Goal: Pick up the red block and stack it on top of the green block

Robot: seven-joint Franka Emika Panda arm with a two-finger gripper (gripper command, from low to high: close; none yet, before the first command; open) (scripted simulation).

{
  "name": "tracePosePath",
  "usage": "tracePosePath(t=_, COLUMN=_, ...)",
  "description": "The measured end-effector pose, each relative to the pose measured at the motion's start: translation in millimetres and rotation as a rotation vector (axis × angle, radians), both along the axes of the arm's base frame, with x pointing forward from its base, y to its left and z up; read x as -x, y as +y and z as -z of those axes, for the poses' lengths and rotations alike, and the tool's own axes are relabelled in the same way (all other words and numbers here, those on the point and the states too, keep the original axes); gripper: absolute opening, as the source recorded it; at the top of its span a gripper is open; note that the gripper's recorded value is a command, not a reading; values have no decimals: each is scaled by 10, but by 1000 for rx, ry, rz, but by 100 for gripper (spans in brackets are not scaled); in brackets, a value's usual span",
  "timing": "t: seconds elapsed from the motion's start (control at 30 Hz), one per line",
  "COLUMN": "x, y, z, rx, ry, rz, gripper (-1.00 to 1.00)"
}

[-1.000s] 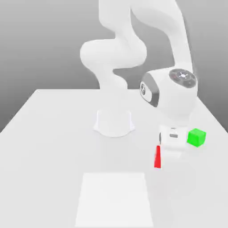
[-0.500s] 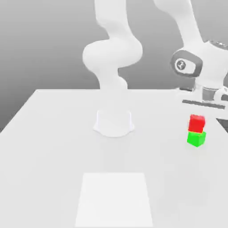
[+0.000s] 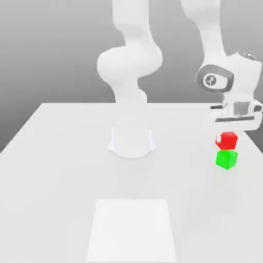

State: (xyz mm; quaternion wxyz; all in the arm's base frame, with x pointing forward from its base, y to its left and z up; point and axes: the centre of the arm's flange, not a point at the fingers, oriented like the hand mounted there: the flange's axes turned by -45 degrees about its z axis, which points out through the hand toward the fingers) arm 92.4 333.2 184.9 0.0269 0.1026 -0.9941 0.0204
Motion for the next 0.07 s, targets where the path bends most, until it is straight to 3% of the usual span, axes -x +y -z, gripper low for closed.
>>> tracePosePath(t=0.07, x=-28, y=-3, z=42, rx=-6, ry=-8, rz=5, gripper=-100)
